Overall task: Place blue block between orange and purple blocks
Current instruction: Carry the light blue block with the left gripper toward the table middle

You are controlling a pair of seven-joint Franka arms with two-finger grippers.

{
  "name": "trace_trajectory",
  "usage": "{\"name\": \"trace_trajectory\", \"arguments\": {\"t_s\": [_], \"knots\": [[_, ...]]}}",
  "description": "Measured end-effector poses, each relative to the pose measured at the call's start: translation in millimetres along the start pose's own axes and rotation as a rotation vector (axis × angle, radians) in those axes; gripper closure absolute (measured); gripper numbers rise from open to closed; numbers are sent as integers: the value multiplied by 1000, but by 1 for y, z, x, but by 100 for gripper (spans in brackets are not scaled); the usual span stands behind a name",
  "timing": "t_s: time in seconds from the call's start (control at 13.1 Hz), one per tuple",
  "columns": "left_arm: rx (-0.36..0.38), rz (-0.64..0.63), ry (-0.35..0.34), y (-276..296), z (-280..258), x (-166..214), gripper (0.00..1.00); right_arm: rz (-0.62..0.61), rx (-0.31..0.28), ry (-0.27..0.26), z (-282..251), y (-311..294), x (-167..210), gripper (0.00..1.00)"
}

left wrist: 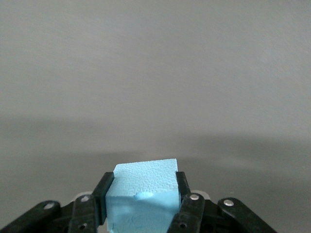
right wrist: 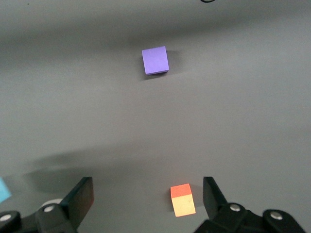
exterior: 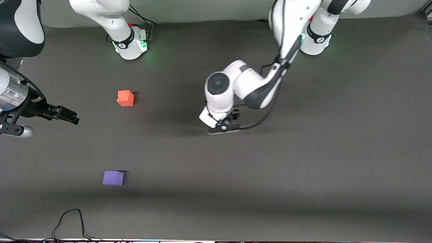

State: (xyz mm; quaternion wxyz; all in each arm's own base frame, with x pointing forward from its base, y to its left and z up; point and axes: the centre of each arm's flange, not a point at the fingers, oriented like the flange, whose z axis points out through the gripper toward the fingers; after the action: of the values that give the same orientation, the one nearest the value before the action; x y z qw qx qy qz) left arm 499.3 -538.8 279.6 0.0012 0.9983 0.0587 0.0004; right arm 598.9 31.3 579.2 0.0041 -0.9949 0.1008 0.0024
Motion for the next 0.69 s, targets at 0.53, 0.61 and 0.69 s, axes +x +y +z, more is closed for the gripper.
{"name": "trace_trajectory", "arguments": {"t_s": [0.53, 0.61, 0.69], "knots": [[13, 39, 41, 33, 77, -37, 37, 26, 10, 52, -3, 13, 9, 0], [16, 45, 50, 33, 77, -36, 29, 26, 11, 55, -3, 13, 10, 0], [15, 46, 57, 33, 75, -34, 17, 22, 13, 60, -4, 10, 10, 0]]}}
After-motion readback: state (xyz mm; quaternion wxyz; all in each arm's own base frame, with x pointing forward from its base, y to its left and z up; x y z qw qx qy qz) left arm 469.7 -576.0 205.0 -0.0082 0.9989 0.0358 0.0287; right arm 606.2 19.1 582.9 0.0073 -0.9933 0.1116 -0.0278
